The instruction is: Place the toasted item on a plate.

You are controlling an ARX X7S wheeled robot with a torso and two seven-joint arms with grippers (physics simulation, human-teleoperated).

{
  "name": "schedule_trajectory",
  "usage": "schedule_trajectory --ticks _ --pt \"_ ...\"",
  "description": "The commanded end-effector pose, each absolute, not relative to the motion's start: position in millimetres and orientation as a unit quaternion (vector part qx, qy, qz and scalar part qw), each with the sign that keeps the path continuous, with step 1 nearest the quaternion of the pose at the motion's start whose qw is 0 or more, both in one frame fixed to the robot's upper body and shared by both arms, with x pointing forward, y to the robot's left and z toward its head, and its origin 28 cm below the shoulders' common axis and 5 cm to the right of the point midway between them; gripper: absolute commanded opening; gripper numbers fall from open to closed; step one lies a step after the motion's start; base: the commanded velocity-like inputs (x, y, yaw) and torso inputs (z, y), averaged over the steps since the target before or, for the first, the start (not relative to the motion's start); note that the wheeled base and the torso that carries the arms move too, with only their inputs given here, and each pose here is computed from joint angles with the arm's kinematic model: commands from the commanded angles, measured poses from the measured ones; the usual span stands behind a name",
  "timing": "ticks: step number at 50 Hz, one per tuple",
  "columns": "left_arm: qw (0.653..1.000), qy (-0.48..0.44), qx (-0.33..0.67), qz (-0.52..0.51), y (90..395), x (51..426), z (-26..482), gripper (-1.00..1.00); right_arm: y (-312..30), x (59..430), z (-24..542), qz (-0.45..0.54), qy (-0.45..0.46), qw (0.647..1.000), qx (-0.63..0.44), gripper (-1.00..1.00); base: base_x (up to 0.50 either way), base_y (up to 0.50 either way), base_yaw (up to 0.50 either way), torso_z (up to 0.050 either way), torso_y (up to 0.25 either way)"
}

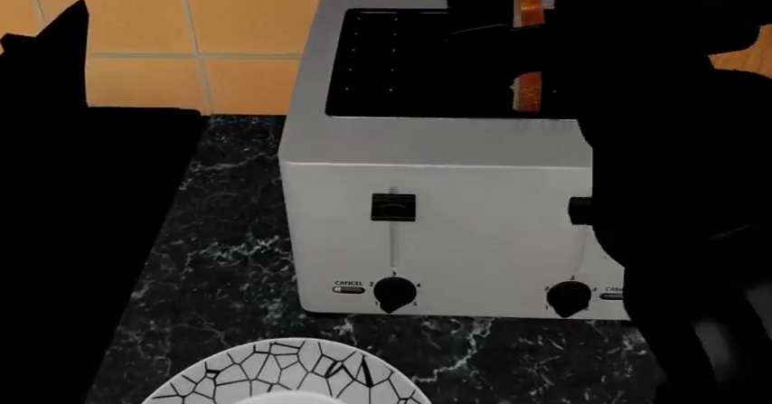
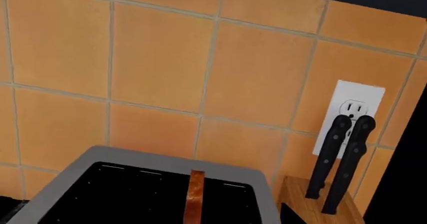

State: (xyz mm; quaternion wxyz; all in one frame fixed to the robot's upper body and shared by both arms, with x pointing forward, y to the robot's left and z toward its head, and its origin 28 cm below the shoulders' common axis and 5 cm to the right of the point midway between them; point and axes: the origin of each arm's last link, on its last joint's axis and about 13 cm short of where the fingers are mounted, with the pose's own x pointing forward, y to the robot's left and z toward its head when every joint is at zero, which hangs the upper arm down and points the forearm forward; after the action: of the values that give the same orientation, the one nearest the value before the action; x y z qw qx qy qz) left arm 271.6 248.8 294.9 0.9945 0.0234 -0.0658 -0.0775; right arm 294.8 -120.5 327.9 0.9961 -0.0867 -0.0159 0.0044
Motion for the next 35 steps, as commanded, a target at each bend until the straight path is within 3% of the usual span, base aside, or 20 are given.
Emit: schedule_trajectory --ticks 1,15,35 --pt "0.995 -0.067 0.022 -0.076 250.9 268.7 295.4 1.0 -121.0 307.2 355.9 0.01 0.036 0.997 -0.073 1.0 0.0 0.0 0.0 0.0 0.0" --pt "0.995 -0.063 0.019 -0.08 247.4 271.2 290.8 1.0 -112.8 326.7 374.7 0.018 0.079 0.994 -0.074 1.0 0.0 0.0 0.0 0.0 0.0" --pt "0.995 -0.058 0.019 -0.077 250.3 274.4 284.3 1.0 -106.5 357.6 357.6 0.023 0.138 0.989 -0.053 1.0 0.0 0.0 0.0 0.0 0.0"
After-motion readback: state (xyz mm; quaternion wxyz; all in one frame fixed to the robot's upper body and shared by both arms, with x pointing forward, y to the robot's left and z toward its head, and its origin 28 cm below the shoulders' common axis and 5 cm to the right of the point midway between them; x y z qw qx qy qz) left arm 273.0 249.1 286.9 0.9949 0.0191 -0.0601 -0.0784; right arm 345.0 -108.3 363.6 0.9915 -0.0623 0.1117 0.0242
